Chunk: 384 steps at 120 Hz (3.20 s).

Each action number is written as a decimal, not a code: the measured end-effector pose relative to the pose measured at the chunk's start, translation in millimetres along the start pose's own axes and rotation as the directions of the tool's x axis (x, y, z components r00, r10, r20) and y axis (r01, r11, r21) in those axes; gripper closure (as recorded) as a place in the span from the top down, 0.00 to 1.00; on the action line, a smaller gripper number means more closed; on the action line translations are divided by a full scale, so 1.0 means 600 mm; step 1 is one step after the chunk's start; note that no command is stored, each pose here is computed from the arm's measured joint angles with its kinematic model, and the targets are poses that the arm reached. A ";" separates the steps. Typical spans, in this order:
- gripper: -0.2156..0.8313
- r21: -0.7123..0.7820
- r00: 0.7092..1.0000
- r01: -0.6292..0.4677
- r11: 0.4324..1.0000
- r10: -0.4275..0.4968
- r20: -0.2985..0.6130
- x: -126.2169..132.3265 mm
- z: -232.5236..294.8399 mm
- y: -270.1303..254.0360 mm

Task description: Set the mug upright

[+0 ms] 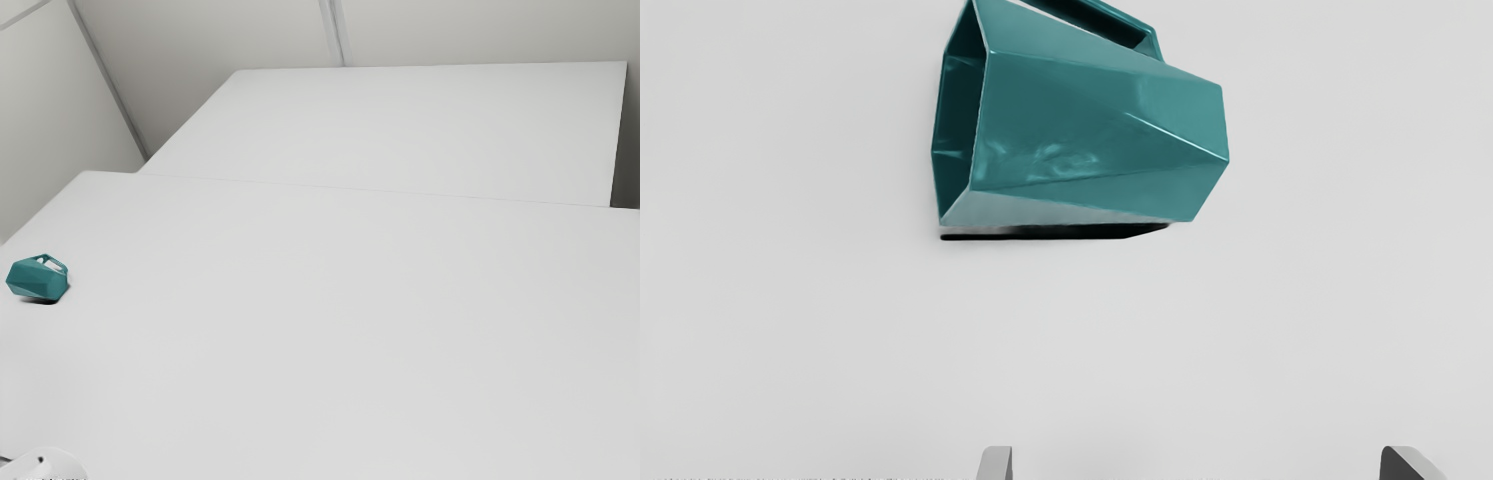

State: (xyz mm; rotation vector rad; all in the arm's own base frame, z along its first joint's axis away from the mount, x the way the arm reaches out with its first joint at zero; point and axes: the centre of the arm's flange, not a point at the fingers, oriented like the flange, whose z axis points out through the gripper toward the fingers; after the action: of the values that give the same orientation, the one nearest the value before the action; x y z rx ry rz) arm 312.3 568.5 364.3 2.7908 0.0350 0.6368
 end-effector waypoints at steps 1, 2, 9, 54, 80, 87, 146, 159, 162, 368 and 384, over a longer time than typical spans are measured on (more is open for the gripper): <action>0.79 -0.001 1.000 -0.005 1.000 0.005 -0.004 -0.001 0.000 -0.004; 0.79 -0.002 1.000 -0.011 1.000 0.011 -0.009 -0.002 -0.001 -0.007; 0.79 -0.003 0.998 -0.051 0.999 0.050 -0.039 -0.005 -0.002 -0.033; 0.79 0.026 0.960 -0.194 0.981 0.195 -0.198 -0.005 0.088 -0.125; 0.79 0.073 0.936 -0.245 0.967 0.256 -0.242 0.017 0.096 -0.123; 0.79 0.078 0.933 -0.254 0.964 0.265 -0.244 0.016 0.099 -0.123; 0.78 0.055 0.901 -0.349 0.935 0.352 -0.253 0.047 0.161 -0.094; 0.77 0.049 0.897 -0.362 0.931 0.362 -0.255 0.050 0.171 -0.090; 0.76 0.048 0.896 -0.364 0.930 0.364 -0.254 0.049 0.173 -0.090; 0.04 0.067 0.748 -0.662 0.746 0.664 0.000 0.313 0.148 0.272; 0.04 -0.006 0.663 -0.740 0.672 0.731 0.162 0.377 0.174 0.416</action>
State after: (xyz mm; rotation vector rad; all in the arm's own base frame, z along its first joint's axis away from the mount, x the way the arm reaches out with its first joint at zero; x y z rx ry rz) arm 552.0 320.5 437.7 2.8279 -1.1942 0.5732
